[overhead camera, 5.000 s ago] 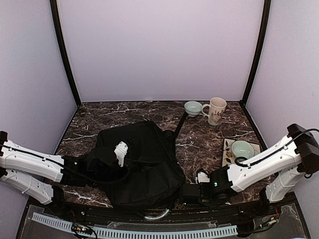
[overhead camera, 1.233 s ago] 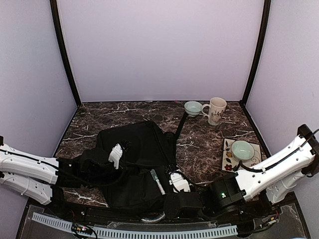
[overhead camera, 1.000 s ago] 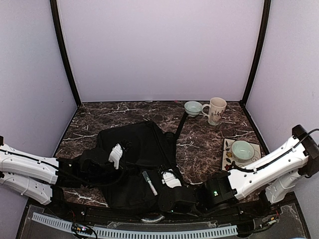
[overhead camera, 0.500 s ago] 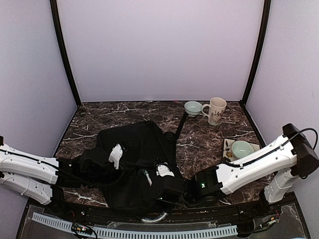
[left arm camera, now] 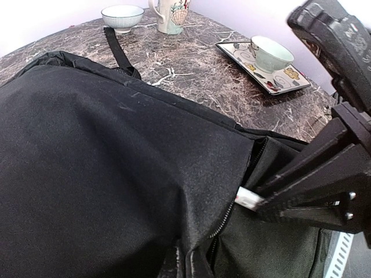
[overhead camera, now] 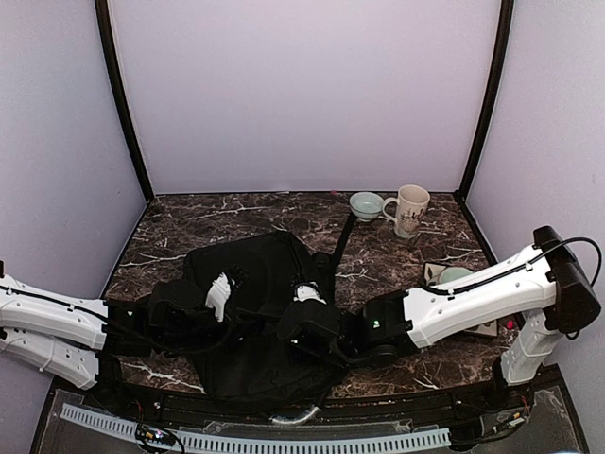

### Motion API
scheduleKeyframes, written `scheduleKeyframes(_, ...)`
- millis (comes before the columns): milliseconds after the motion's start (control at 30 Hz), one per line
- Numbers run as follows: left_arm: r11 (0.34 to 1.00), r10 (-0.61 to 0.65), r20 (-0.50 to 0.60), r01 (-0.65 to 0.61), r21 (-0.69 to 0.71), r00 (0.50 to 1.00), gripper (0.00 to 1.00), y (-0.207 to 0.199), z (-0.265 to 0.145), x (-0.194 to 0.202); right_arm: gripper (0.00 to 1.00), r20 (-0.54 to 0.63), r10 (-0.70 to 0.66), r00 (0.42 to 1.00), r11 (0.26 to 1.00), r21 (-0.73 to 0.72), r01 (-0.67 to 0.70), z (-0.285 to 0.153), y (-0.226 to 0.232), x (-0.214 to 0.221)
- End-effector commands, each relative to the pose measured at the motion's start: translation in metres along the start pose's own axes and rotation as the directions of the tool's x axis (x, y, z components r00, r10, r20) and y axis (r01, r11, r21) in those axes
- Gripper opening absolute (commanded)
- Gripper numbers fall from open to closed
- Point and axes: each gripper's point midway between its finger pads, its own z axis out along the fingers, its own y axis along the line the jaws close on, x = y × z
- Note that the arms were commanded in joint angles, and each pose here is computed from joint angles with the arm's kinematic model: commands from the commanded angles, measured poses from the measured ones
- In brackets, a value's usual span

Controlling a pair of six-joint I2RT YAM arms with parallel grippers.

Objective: Pack the student bag
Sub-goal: Place the pen in the second largest pocket of the bag.

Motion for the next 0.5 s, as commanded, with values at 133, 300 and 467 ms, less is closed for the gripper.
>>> scheduleKeyframes(133, 0.991, -0.041, 0.065, 0.032, 0.127, 0.997, 0.0, -0.025, -0.008, -0.021, 0.02, 0.155, -0.095, 0.983, 0.995, 0.003, 0.096, 0.013, 0.022, -0.043)
scheduleKeyframes(300, 0.992, -0.041, 0.062, 0.033, 0.126, 0.997, 0.0, -0.024, -0.008, -0.02, 0.32, 0.179, -0.116, 0.977, 0.993, 0.012, 0.116, 0.024, 0.025, -0.043)
scheduleKeyframes(467, 0.994, -0.044, 0.08, 0.036, 0.103, 0.996, 0.0, -0.019, -0.01, -0.022, 0.39, 0.149, -0.101, 0.984, 0.993, -0.053, 0.11, 0.018, 0.033, -0.037)
